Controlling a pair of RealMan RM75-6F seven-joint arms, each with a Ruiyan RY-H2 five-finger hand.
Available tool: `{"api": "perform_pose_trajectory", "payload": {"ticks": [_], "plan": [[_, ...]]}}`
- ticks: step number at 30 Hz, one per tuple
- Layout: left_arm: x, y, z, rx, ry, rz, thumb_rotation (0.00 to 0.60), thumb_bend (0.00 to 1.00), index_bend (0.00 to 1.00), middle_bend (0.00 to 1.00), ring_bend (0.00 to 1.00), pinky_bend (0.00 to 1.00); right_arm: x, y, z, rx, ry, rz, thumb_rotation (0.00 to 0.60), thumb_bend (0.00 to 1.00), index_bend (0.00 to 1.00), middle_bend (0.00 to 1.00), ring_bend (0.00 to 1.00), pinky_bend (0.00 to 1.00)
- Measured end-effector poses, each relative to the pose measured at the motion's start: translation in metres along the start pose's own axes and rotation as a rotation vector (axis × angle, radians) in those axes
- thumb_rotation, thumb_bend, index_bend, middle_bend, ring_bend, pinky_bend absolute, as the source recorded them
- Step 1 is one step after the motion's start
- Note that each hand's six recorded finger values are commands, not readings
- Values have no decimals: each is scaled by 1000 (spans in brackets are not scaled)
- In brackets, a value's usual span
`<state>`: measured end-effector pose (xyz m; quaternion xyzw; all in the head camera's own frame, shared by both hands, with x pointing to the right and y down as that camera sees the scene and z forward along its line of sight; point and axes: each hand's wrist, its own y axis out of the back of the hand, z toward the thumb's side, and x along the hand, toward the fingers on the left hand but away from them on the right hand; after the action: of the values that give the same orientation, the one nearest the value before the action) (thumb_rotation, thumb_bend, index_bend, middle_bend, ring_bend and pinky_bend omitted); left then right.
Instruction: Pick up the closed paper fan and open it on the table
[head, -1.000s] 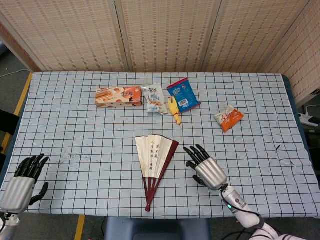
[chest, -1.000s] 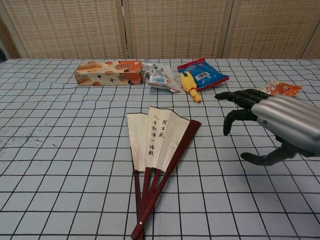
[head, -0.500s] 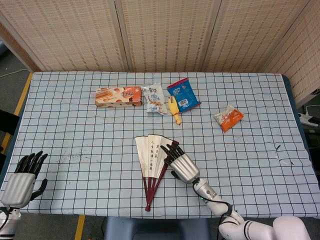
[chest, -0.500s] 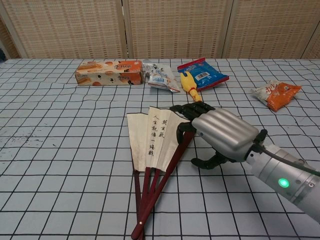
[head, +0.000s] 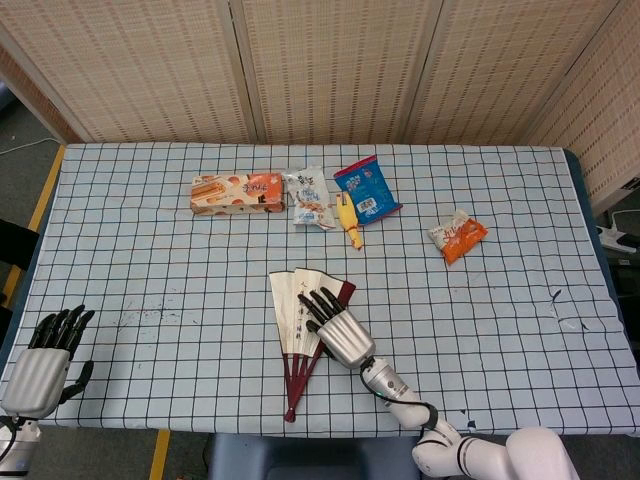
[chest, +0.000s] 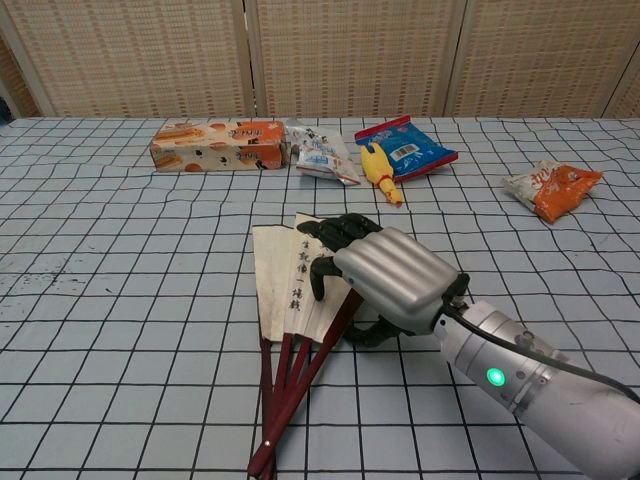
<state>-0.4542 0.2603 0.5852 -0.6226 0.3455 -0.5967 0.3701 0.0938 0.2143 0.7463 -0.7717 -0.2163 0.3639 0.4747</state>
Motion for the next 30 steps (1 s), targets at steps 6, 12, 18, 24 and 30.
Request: {"api": "perform_pose_trajectory", "payload": {"ticks": [6, 12, 18, 24, 30], "plan": [[1, 0, 0, 0, 0, -2, 600, 445, 0, 0, 0, 86, -5, -6, 8, 13, 12, 9, 600, 200, 446, 0, 0, 0], [0, 0, -1, -5, -2, -6, 600, 444, 0, 0, 0, 90, -9, -7, 14, -20, 11, -2, 600, 511, 558, 12, 0, 0], [-2, 1, -3, -8, 2, -2, 600, 444, 0, 0, 0, 93, -11, 5, 16, -37, 24, -65, 600, 741, 667, 73, 0, 0], [-1, 1, -2, -38, -13, -2, 600, 509, 30, 0, 0, 94, -8, 29, 15, -43, 56, -138, 600, 785, 695, 102, 0, 0], [5, -7, 4, -224, -59, -24, 600, 561, 369, 0, 0, 69, -8, 63, 25, -138, 84, -171, 600, 787, 698, 101, 0, 0]]}}
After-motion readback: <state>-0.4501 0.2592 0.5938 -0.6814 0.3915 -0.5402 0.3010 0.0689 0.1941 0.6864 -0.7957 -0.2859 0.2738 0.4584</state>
